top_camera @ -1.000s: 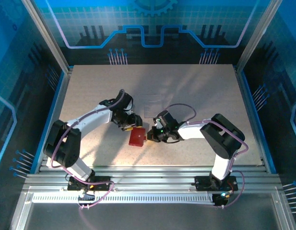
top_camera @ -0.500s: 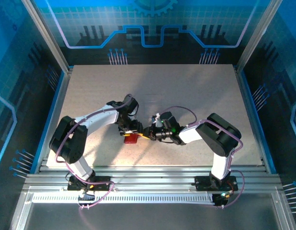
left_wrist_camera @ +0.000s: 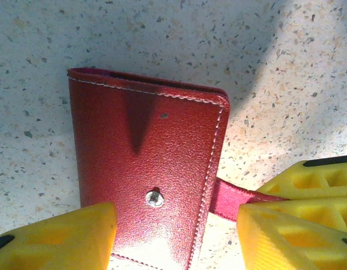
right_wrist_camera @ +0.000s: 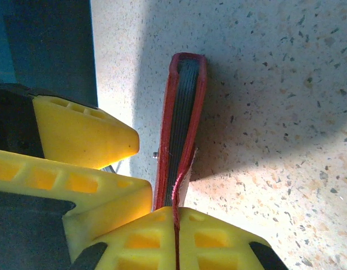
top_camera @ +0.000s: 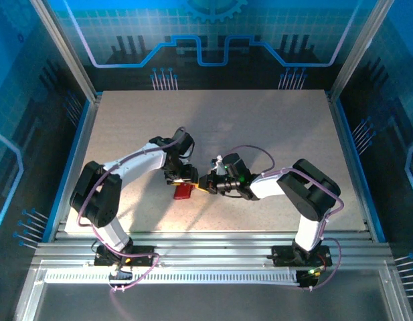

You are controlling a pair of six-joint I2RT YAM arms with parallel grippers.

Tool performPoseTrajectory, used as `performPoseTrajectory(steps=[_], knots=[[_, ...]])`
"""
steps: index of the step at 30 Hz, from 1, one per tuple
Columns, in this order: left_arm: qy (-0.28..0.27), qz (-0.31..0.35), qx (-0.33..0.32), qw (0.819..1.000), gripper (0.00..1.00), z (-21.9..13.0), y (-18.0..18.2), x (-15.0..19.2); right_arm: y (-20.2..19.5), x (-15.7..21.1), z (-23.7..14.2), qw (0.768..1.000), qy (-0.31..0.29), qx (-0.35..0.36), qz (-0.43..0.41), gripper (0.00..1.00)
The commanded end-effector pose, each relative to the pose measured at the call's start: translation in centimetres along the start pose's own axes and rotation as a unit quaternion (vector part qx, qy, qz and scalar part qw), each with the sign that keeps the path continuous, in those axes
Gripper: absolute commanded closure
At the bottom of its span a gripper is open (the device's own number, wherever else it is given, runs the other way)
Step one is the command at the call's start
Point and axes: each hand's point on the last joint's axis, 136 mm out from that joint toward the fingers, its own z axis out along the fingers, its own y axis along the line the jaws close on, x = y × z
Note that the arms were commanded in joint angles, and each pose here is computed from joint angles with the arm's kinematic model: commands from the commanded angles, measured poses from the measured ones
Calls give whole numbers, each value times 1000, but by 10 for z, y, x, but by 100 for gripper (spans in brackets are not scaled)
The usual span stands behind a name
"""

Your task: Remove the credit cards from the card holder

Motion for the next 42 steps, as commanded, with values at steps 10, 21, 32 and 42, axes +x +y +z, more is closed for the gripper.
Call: performPoseTrajectory(steps=[10, 21, 32, 42], knots=[[10, 23, -29, 999, 43, -2, 8, 1, 33, -4, -7, 999, -2, -25, -36, 100], [-13, 1, -12, 1000, 43, -11, 14, -7, 28, -4, -9, 999, -1, -8, -39, 100], [-19, -12, -8, 1000, 45, -15, 25, -7, 21, -6, -15, 999, -3, 8, -36, 100], [-26, -27, 17, 999, 39, -21, 26, -10, 13, -12, -27, 999, -6, 28, -40, 100]])
